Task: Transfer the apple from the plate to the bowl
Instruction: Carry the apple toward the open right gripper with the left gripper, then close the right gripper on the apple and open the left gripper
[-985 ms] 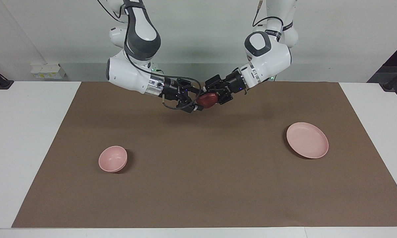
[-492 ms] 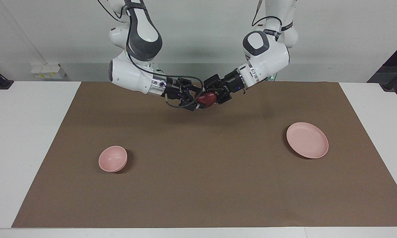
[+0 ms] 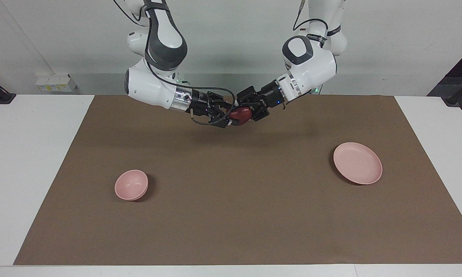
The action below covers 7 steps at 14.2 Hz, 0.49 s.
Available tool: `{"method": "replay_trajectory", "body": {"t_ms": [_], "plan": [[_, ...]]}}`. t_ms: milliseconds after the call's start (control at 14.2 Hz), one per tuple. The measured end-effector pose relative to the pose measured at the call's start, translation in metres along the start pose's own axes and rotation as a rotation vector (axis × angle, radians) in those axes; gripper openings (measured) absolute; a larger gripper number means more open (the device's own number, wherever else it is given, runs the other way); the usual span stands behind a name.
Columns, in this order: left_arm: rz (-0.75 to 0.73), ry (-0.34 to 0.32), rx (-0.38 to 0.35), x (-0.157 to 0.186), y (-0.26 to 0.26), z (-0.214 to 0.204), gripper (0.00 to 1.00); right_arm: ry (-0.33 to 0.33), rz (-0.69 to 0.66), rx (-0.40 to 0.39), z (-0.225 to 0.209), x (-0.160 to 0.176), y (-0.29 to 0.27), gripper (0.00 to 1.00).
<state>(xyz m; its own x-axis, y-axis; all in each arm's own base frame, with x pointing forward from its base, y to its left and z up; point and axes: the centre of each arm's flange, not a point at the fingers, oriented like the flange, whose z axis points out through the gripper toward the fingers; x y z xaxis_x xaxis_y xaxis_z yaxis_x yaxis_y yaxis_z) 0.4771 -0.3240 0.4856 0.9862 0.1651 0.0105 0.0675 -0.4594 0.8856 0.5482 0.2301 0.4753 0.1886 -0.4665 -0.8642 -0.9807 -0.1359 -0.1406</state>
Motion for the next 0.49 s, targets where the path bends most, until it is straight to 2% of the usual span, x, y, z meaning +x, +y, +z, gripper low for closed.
{"method": "replay_trajectory", "body": {"t_ms": [281, 422, 492], "plan": [[0.001, 0.005, 0.002, -0.0013, 0.0011, 0.0012, 0.82, -0.002, -0.003, -0.002, -0.0011, 0.0007, 0.0000, 0.78], [0.007, 0.009, -0.001, -0.0017, 0.0045, 0.0010, 0.99, -0.006, -0.010, -0.012, 0.0017, -0.0006, 0.0015, 0.78], [0.010, 0.011, 0.000, -0.0016, 0.0055, 0.0005, 1.00, -0.006, -0.012, -0.012, 0.0012, -0.0015, 0.0012, 0.78]]}}
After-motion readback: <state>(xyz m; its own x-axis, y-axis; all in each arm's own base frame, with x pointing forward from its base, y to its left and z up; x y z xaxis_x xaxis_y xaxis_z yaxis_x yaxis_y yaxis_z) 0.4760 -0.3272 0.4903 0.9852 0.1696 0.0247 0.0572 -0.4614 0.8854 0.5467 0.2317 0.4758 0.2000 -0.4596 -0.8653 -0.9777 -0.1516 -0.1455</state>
